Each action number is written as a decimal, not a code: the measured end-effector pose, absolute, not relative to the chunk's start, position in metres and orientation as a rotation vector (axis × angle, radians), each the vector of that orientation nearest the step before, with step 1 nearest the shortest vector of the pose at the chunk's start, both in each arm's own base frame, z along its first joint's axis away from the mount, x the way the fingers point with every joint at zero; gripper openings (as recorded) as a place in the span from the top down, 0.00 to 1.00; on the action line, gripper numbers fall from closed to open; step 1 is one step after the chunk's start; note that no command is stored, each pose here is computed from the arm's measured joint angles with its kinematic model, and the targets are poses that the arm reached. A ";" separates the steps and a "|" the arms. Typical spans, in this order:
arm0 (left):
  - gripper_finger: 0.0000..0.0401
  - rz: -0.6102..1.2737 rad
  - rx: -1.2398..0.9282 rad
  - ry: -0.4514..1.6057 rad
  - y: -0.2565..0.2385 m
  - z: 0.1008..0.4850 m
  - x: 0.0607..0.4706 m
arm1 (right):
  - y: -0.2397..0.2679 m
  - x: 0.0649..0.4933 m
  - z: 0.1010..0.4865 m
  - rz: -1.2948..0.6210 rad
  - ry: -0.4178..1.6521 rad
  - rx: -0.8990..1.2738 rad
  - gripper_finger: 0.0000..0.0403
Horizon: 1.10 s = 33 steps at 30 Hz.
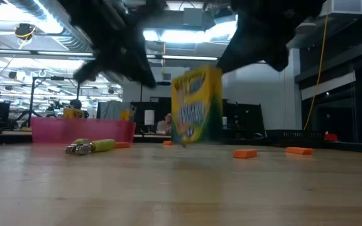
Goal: Pick & Place School Supplies
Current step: Put the yellow crayon box into the pink bin
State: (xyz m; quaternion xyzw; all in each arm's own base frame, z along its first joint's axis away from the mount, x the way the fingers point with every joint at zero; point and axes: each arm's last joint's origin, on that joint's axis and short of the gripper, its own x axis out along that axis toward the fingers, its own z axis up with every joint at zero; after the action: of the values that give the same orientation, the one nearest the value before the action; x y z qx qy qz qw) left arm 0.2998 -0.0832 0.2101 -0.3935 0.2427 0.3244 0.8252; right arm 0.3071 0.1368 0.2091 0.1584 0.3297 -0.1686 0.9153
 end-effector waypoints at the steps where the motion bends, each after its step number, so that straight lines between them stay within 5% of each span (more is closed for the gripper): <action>1: 1.00 0.624 -0.754 0.527 -0.087 0.218 0.297 | 0.138 0.304 0.212 -0.327 0.686 0.327 1.00; 5: 0.97 0.310 -0.470 0.518 -0.106 0.250 0.286 | 0.145 0.294 0.227 -0.207 0.706 0.314 1.00; 8: 0.91 0.127 -0.456 0.482 -0.111 0.269 0.282 | 0.149 0.286 0.238 -0.129 0.711 0.307 1.00; 21: 0.52 -0.098 -0.406 0.354 -0.113 0.284 0.294 | 0.160 0.272 0.278 0.122 0.592 0.413 1.00; 33: 0.64 -0.174 -0.444 0.333 -0.103 0.288 0.299 | 0.161 0.278 0.283 0.104 0.501 0.451 1.00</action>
State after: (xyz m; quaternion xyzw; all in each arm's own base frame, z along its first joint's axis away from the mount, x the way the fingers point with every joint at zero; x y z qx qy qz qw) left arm 0.2991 -0.1032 0.2878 -0.2190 0.1643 -0.0860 0.9579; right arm 0.2775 0.1610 0.2833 0.2214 0.2455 0.0512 0.9424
